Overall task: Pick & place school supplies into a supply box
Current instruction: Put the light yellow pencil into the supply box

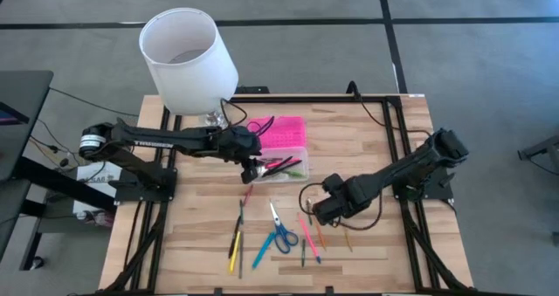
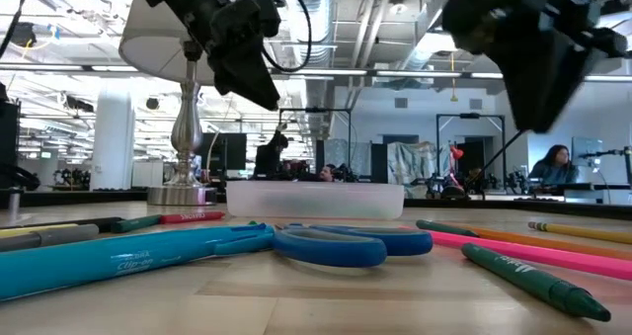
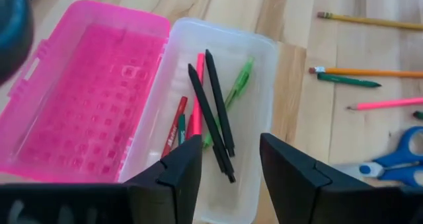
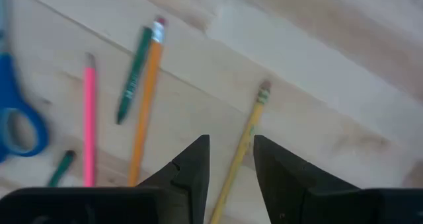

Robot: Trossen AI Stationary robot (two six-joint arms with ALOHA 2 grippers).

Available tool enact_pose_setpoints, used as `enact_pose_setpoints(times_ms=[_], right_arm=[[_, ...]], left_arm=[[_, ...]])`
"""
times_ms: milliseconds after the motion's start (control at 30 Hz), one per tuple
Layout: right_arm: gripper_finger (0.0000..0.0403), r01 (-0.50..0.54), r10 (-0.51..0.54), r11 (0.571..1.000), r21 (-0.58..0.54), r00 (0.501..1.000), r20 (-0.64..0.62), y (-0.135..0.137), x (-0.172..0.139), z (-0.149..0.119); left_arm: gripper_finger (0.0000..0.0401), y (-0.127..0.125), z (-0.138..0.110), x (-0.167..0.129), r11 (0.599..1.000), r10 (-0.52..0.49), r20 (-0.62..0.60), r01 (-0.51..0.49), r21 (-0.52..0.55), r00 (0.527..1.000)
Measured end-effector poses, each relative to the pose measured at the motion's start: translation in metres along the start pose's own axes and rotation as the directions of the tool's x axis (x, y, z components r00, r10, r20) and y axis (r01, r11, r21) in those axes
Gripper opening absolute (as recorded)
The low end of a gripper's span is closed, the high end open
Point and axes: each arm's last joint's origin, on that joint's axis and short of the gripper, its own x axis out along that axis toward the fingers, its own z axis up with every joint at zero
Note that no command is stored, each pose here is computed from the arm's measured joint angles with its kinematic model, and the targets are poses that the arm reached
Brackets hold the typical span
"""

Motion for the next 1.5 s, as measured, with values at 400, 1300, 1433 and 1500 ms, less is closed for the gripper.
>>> enact_pose_setpoints(times_ms=[400,1300,1433,1500], right_arm=[[0.0126,0.117,-0.111,0.993,0.034,0.985,-0.131,0.015,0.036,-0.018],[0.0133,0.051,-0.041,0.994,0.095,0.993,-0.107,-0.002,0.067,-0.038],[0.0125,0.034,-0.022,0.994,0.100,0.993,-0.113,-0.005,0.076,-0.039],[0.0121,0.007,0.006,0.995,0.103,0.992,-0.126,-0.007,0.081,-0.040]], left_arm=[[0.0146,-0.009,-0.005,-0.001,1.000,-0.009,-0.035,0.010,0.030,0.999],[0.0146,-0.023,-0.010,-0.002,1.000,-0.008,-0.049,0.007,-0.010,0.999],[0.0146,-0.025,-0.010,-0.003,1.000,-0.007,-0.048,0.007,-0.008,0.999],[0.0146,-0.026,-0.010,-0.003,1.000,-0.010,-0.048,0.009,-0.009,0.999]])
